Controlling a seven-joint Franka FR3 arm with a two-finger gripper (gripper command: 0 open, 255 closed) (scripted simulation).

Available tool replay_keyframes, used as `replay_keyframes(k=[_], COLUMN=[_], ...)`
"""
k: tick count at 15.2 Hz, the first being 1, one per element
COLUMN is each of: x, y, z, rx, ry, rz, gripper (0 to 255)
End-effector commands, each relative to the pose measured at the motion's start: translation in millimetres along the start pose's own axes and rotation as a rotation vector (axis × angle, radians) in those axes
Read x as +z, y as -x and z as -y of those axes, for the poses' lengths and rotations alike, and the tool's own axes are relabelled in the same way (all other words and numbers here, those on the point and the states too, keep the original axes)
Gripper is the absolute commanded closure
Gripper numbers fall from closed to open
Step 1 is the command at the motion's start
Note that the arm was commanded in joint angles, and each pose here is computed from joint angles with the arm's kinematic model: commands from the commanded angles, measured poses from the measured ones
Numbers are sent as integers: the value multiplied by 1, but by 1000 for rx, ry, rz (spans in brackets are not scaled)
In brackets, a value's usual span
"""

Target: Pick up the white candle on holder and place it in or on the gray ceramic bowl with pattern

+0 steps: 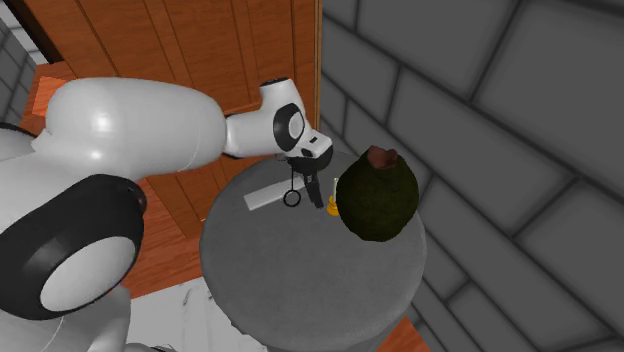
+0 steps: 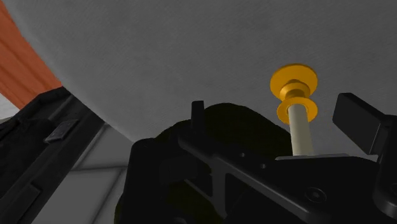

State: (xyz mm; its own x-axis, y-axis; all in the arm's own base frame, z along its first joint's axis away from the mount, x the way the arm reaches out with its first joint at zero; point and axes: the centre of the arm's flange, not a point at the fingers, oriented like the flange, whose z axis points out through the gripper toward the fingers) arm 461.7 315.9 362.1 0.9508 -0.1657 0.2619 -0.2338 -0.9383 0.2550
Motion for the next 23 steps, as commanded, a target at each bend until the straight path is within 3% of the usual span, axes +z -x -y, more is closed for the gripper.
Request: replay_keyframes(k=[1,4,12,20,21,23], x=[13,29,69,69,69,69], y=[-8,-23,-25,-25,-25,-25], z=[22,55,54,54,54,54], rx=[30,69,69,69,69,69], ry=[11,25,25,25,25,25], rz=[-23,-50,-50,-50,-50,-50], gripper=[0,0,0,0,255,255])
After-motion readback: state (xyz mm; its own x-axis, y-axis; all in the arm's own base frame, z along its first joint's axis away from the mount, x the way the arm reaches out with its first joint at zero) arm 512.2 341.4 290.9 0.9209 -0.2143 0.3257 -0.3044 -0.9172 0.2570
